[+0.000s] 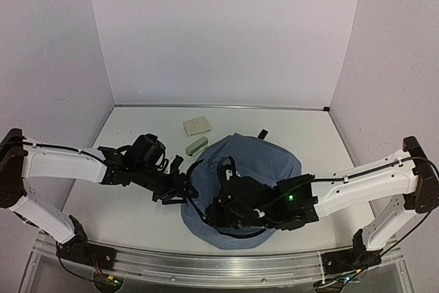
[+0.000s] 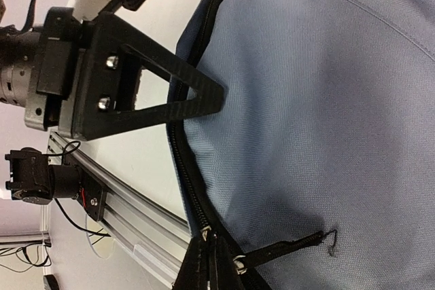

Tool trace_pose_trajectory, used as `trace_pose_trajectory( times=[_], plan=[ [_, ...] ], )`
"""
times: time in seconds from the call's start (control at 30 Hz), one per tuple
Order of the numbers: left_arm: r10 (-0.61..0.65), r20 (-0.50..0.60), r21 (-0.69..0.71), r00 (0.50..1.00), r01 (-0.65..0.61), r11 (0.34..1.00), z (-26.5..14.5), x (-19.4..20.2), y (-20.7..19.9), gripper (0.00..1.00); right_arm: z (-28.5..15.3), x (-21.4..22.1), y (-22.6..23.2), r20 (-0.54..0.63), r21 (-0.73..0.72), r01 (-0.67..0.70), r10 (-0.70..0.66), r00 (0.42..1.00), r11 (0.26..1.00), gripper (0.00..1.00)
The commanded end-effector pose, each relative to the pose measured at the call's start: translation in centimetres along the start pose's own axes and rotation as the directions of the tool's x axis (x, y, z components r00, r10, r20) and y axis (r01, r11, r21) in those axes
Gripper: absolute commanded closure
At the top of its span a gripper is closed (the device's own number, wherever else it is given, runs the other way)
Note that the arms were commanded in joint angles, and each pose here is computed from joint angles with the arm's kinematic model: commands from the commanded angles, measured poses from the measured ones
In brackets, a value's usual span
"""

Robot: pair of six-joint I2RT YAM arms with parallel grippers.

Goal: Pack the student bag
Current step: Zip the student bag at the center of the board.

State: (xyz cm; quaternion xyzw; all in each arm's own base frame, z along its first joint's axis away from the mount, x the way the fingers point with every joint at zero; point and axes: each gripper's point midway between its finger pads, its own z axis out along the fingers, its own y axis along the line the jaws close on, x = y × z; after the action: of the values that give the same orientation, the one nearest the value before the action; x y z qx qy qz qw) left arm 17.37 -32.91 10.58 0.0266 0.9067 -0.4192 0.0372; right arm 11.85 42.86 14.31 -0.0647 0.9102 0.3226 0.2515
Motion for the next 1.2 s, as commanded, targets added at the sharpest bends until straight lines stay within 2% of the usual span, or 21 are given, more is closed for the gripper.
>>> trace_pose_trajectory(
  times=[0.0, 0.07, 0.13, 0.5, 0.67, 0.87, 0.9, 0.93, 1.03, 1.1, 1.17],
  plan=[
    [0.029, -0.001, 0.069, 1.000, -0.029, 0.997, 1.0, -0.6, -2.2, 0.77, -0.9, -1.0, 1.3, 0.034, -0.028, -0.019, 0.020, 0.999, 0.999, 1.00],
    [0.030, 0.021, 0.042, 0.999, -0.030, 0.999, 0.9, -0.9, -1.8, 0.93, -1.1, -0.9, 1.3, 0.027, -0.035, -0.022, 0.023, 0.999, 0.999, 1.00],
    [0.034, 0.055, 0.009, 0.998, -0.034, 0.999, 0.5, -1.2, -1.2, 0.99, -1.3, -0.8, 1.3, 0.021, -0.040, -0.016, 0.017, 1.000, 0.999, 1.00],
    [0.022, 0.103, -0.059, 0.994, -0.016, 0.998, -1.2, -2.3, 1.5, 1.00, -2.4, 1.8, 2.2, -0.052, -0.087, 0.072, -0.076, 0.996, 0.994, 1.00],
    [0.014, 0.119, -0.070, 0.993, -0.006, 0.998, -2.0, -2.7, 2.3, 1.00, -2.7, 2.3, 1.2, -0.055, -0.064, 0.040, -0.044, 0.998, 0.997, 1.00],
    [0.024, 0.115, -0.093, 0.993, -0.014, 0.996, -2.8, -2.5, 2.9, 1.00, -3.4, 1.0, 1.3, -0.005, -0.058, 0.017, -0.017, 1.000, 0.998, 1.00],
    [0.030, 0.112, -0.104, 0.993, -0.019, 0.994, -2.9, -2.5, 3.0, 1.00, -3.4, 0.8, 1.5, 0.003, -0.060, 0.018, -0.018, 1.000, 0.998, 0.98],
    [0.031, 0.107, -0.120, 0.994, -0.018, 0.993, -2.9, -2.4, 3.3, 1.00, -3.6, 0.4, 1.8, 0.014, -0.063, 0.023, -0.022, 1.000, 0.998, 0.91],
    [0.020, 0.113, -0.165, 0.993, -0.001, 0.986, -3.3, -2.1, 4.2, 1.00, -4.2, -1.1, 2.5, 0.068, -0.046, 0.055, -0.052, 0.996, 0.997, 0.58],
    [0.006, 0.137, -0.185, 0.991, 0.020, 0.983, -3.9, -2.0, 4.8, 1.00, -4.7, -2.6, 2.1, 0.112, 0.002, 0.080, -0.080, 0.990, 0.997, 0.42],
    [-0.013, 0.162, -0.193, 0.987, 0.044, 0.980, -4.4, -2.0, 5.3, 1.00, -5.1, -4.7, 0.7, 0.156, 0.077, 0.087, -0.098, 0.983, 0.993, 0.34]
  ],
)
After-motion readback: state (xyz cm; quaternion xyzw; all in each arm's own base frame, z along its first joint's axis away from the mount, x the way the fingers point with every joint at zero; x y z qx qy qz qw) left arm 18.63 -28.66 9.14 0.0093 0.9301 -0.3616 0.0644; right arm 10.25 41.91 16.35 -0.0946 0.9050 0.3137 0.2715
